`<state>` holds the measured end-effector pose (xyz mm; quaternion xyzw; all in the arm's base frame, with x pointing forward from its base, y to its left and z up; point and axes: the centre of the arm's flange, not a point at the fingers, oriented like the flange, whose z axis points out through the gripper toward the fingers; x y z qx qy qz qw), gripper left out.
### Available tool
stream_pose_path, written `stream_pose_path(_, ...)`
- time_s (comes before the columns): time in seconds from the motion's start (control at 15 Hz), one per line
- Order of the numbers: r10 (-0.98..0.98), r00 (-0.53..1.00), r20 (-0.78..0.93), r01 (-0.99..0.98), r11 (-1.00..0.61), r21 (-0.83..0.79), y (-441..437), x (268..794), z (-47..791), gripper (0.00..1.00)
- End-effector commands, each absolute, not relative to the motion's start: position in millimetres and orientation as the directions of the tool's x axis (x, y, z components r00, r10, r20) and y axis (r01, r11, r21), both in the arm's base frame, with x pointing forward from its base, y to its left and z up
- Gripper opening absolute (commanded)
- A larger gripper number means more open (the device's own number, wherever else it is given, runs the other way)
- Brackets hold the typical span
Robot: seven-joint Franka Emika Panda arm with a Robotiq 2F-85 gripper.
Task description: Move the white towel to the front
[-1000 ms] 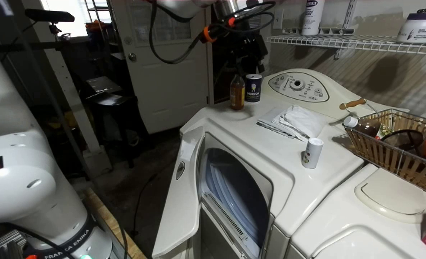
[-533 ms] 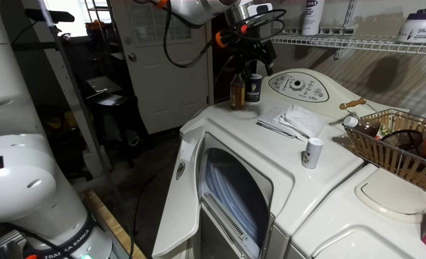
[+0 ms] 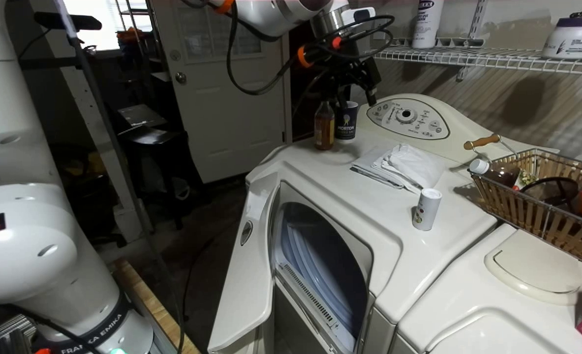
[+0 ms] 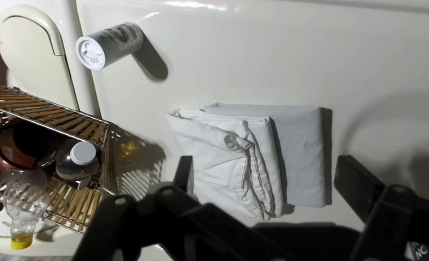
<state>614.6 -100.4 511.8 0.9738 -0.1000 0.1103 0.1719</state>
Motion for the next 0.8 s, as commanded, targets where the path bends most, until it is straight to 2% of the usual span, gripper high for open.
stream_pose_path(0.0,-0.117,0.960,0.253,-0.197,-0.928,0.317,-115.5,647.7,500.9,1.00)
stream_pose_path(0.73,-0.096,0.979,0.178,-0.154,-0.924,0.351,-142.9,706.6,422.5,1.00)
